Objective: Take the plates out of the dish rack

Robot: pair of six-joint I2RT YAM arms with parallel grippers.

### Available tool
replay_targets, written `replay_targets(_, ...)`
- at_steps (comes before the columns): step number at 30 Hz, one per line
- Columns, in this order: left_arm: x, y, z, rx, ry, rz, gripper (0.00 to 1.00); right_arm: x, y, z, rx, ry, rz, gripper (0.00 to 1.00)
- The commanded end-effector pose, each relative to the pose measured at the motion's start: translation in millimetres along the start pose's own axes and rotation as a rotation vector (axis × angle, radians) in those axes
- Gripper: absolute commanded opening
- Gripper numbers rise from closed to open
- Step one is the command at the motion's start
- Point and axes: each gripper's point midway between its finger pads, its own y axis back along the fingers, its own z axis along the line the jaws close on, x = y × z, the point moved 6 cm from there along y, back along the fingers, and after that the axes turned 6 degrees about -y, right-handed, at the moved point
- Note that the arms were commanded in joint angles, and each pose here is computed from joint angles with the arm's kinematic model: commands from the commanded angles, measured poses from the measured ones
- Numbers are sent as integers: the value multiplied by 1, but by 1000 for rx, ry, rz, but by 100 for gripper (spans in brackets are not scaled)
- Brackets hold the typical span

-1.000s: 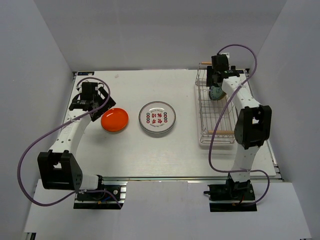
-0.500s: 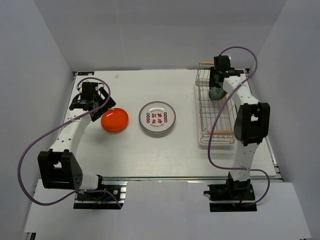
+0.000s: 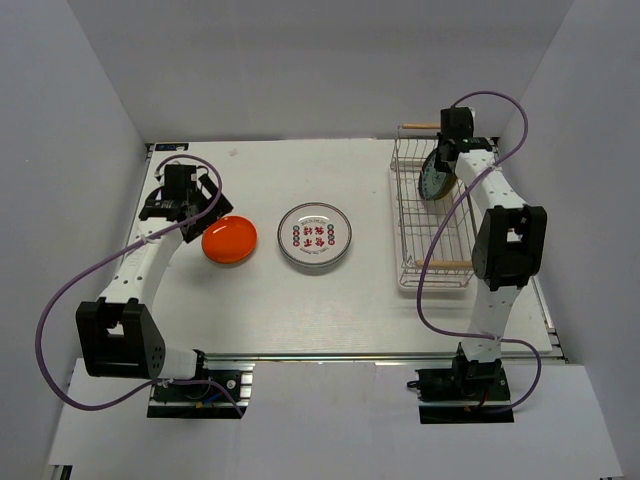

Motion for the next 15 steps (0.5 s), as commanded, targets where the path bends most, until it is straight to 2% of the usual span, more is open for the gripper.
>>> replay_targets(1, 2, -1, -5, 46, -15, 5, 98, -18, 3, 3, -18, -32, -55, 14)
replay_targets(4, 3, -2, -6, 55, -17, 11, 98, -24, 7, 1, -20, -10, -65, 3)
replay_targets(6, 3, -1, -7, 64, -15, 7, 98, -30, 12, 1, -27, 7, -80, 0)
replay_targets(15, 9, -4, -9, 102, -15, 25, 98, -53, 48, -7, -41, 42, -155, 0)
